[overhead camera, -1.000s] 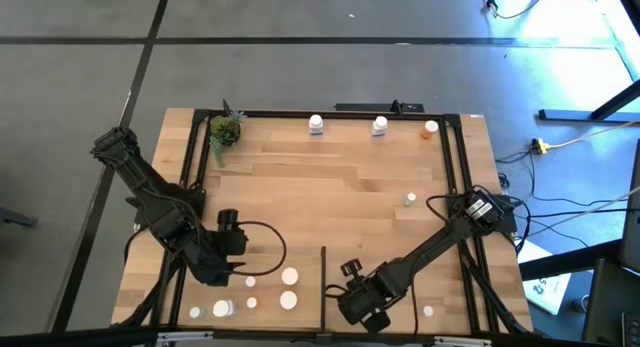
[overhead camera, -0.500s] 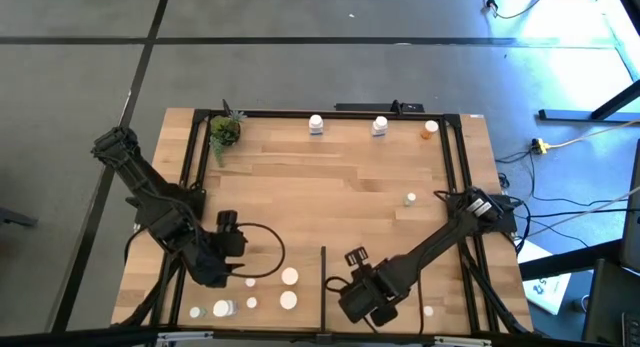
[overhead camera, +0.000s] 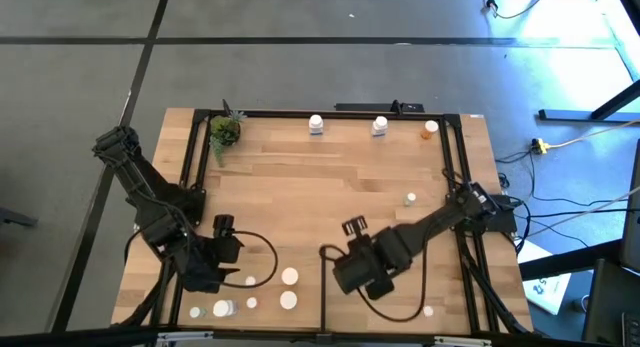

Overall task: Pick and place medicine bottles onto shelf by color
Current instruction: Put the bottom green pill bottle on the shelf aligned with the other green pill bottle

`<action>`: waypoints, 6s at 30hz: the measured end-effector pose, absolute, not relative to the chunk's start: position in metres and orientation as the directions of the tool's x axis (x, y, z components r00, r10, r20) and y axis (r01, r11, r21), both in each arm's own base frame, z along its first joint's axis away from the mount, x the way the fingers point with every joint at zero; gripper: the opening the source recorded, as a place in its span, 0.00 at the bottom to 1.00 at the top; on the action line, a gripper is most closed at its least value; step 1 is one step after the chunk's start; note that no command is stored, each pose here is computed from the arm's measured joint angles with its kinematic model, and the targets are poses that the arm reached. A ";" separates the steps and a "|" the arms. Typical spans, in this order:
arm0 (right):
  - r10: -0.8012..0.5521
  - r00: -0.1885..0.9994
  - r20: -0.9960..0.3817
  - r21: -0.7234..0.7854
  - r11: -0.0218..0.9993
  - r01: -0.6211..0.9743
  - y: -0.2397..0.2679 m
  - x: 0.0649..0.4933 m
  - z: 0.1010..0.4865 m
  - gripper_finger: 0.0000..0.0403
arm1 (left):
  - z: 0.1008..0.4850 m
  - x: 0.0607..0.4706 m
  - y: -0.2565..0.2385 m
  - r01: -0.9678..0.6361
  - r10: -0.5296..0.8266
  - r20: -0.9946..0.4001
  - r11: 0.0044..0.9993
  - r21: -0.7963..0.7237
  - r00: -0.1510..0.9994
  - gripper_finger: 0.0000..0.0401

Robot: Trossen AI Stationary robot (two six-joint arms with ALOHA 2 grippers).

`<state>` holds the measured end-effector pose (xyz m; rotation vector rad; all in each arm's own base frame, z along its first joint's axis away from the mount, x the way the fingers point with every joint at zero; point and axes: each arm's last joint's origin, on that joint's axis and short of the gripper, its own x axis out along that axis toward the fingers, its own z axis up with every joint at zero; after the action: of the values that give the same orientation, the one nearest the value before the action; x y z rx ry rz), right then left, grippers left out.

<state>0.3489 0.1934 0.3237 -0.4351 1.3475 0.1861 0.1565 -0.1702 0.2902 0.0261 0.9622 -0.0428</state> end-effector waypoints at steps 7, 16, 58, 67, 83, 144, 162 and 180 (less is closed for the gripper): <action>-0.109 0.342 -0.933 -0.218 0.930 -0.296 0.141 0.372 0.362 0.27 | 0.291 0.156 -0.170 0.020 0.032 -0.782 0.998 0.057 0.622 0.68; 0.003 0.430 -0.903 -0.046 0.994 -0.102 0.044 0.417 0.354 0.27 | 0.292 0.156 -0.170 0.011 0.045 -0.774 0.998 0.067 0.632 0.68; -0.038 0.343 -0.938 0.011 0.990 0.142 -0.017 0.421 0.160 0.27 | 0.292 0.158 -0.167 -0.120 0.091 -0.754 0.993 0.015 0.651 0.68; -0.038 0.344 -0.938 0.014 0.989 0.149 -0.017 0.421 0.160 0.28 | 0.292 0.158 -0.167 -0.120 0.090 -0.754 0.993 0.015 0.650 0.68; -0.039 0.345 -0.938 0.029 0.982 0.188 -0.017 0.422 0.160 0.44 | 0.292 0.158 -0.167 -0.120 0.090 -0.755 0.993 0.016 0.650 0.68; -0.178 0.476 -0.861 -0.152 0.984 0.092 0.005 0.432 0.293 0.53 | 0.291 0.167 -0.154 -0.211 0.179 -0.739 0.976 0.052 0.649 0.68; -0.205 0.630 -0.749 -0.170 0.979 0.115 0.068 0.359 0.416 0.53 | 0.296 0.189 -0.124 -0.214 0.304 -0.701 0.953 0.216 0.646 0.68; -0.102 0.714 -0.692 -0.156 0.988 -0.010 0.104 0.272 0.474 0.53 | 0.298 0.268 -0.053 -0.162 0.178 -0.660 0.983 0.087 0.730 0.68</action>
<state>0.2723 0.1036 0.4736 -0.1524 0.7743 -0.0515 0.2685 -0.0533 0.2985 0.0240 0.7285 0.1870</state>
